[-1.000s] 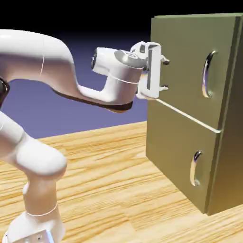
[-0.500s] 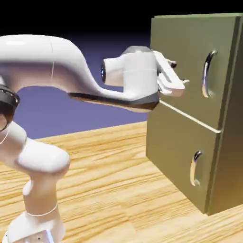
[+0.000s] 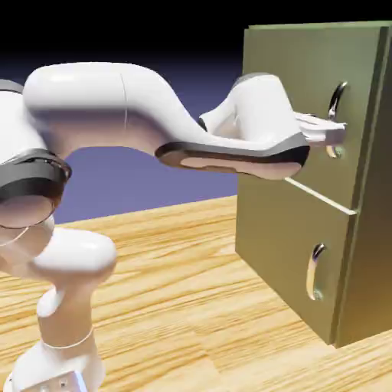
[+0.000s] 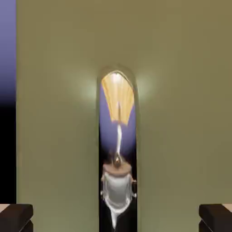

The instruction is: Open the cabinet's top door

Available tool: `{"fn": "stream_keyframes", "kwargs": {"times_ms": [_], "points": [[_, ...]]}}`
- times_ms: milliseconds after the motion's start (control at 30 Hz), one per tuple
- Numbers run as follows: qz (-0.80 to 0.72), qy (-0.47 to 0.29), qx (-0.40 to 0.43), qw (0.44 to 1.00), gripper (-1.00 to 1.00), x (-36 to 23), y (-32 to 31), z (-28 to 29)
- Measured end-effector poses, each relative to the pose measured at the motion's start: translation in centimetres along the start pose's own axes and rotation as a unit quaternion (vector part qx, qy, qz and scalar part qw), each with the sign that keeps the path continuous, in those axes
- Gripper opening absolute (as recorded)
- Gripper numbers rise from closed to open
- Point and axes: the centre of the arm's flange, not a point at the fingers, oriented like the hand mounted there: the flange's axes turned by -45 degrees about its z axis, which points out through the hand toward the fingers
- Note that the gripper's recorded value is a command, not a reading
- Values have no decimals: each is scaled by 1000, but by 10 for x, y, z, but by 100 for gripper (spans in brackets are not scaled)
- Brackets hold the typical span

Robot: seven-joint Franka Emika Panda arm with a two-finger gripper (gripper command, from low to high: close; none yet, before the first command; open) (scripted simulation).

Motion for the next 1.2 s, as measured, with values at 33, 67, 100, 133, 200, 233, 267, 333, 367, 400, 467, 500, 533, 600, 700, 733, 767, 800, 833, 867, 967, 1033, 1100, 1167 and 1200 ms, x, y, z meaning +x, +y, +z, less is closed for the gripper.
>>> {"fn": "stream_keyframes", "kwargs": {"times_ms": [33,67,100,133,200,233,267,333,367,400,467,500,533,600,700,733,767,800,833,867,967,1033,1100,1167,1200], "points": [[0,0,0,1000,-100,0,0,0],[0,0,0,1000,-100,0,0,0],[0,0,6,1000,-100,0,1,-5],[0,0,11,1000,-100,0,3,-10],[-1,-1,23,1000,-100,0,7,-20],[-1,-1,29,1000,-100,0,9,-25],[0,-1,35,999,-100,0,11,-30],[0,0,47,999,-100,0,15,-41],[0,-1,54,999,-100,0,18,-47],[0,-1,60,998,-100,0,20,-52],[0,-1,74,997,-100,0,26,-64],[0,-1,81,997,-100,0,29,-70],[0,-1,89,996,-100,0,32,-76],[-1,-1,104,995,-100,0,40,-89],[-1,-1,131,991,-100,0,53,-111],[-1,-1,140,990,-100,0,58,-118],[-1,-1,149,989,-100,0,63,-126],[-1,-1,159,987,-100,0,68,-133],[-1,-1,168,986,-100,0,73,-140],[-1,-1,177,984,-100,0,78,-146],[-1,-1,202,979,-100,0,94,-165],[-1,-1,218,976,-100,0,104,-176],[-1,-1,233,973,-100,0,114,-187],[-1,-1,248,969,-100,0,125,-197],[-1,-1,255,967,-100,0,130,-202]]}}
